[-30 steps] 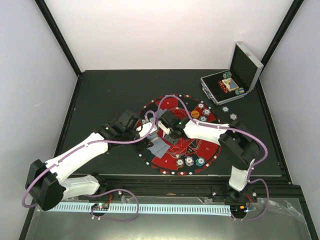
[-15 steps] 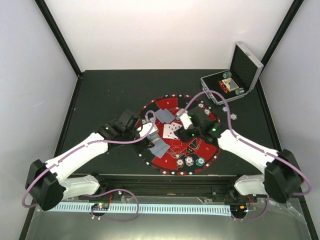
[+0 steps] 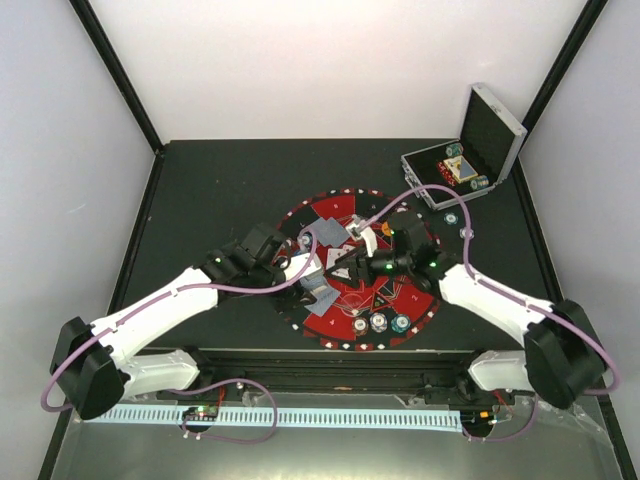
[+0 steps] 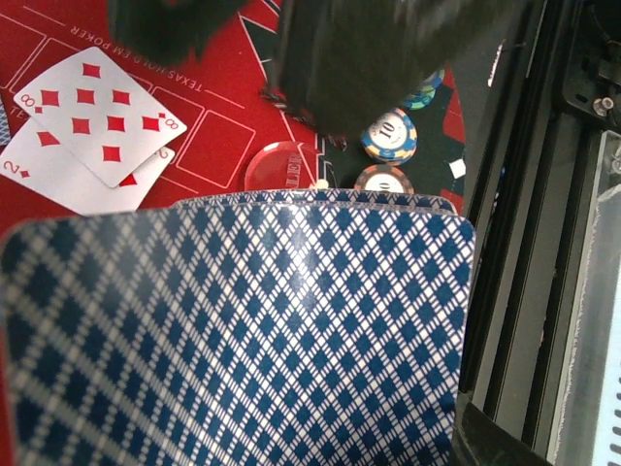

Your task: Distribute texas hold em gaming equipment

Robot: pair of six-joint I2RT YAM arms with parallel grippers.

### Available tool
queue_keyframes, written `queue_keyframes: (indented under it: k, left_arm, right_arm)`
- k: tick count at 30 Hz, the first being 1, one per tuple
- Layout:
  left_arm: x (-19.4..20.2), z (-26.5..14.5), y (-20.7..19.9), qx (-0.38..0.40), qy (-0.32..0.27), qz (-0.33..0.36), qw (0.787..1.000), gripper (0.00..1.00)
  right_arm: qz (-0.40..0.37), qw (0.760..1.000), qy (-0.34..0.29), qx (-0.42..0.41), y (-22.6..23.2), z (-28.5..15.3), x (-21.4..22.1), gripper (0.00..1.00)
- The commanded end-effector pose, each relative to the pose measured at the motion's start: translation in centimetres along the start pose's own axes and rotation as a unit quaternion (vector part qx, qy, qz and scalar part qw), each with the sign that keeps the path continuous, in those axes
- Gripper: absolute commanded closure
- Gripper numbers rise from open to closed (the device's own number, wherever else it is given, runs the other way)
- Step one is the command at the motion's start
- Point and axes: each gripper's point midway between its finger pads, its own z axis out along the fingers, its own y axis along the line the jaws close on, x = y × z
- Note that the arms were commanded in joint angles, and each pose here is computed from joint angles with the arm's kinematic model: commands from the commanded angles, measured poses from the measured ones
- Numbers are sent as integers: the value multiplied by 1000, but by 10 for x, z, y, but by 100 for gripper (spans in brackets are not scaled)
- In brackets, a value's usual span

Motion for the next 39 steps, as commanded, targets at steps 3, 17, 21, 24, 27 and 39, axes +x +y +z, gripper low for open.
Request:
queue_keyframes:
  k: [3, 17, 21, 24, 27, 39]
  left_arm:
    - [-14, -3, -8, 16, -20, 22, 999, 61]
    - [-13, -2, -8, 14, -17, 22, 1000, 61]
    - [-12, -2, -8, 14, -17, 22, 1000, 61]
    - [-13, -2, -7, 13, -18, 22, 1000, 61]
    - [-13, -2, -8, 13, -18, 23, 999, 61]
    - [-12, -2, -8, 13, -18, 23, 999, 61]
  right_arm:
    - [-3, 993, 49, -108, 36, 16, 5, 37]
    - [-6, 993, 48, -107, 36, 19, -3, 37]
    - [-11, 991, 42, -127, 44, 16, -6, 36]
    - [-11, 990, 43, -134, 45, 18, -7, 36]
    - [-9, 990, 39, -139, 46, 19, -10, 36]
    - [-9, 991, 72, -115, 37, 41, -2, 36]
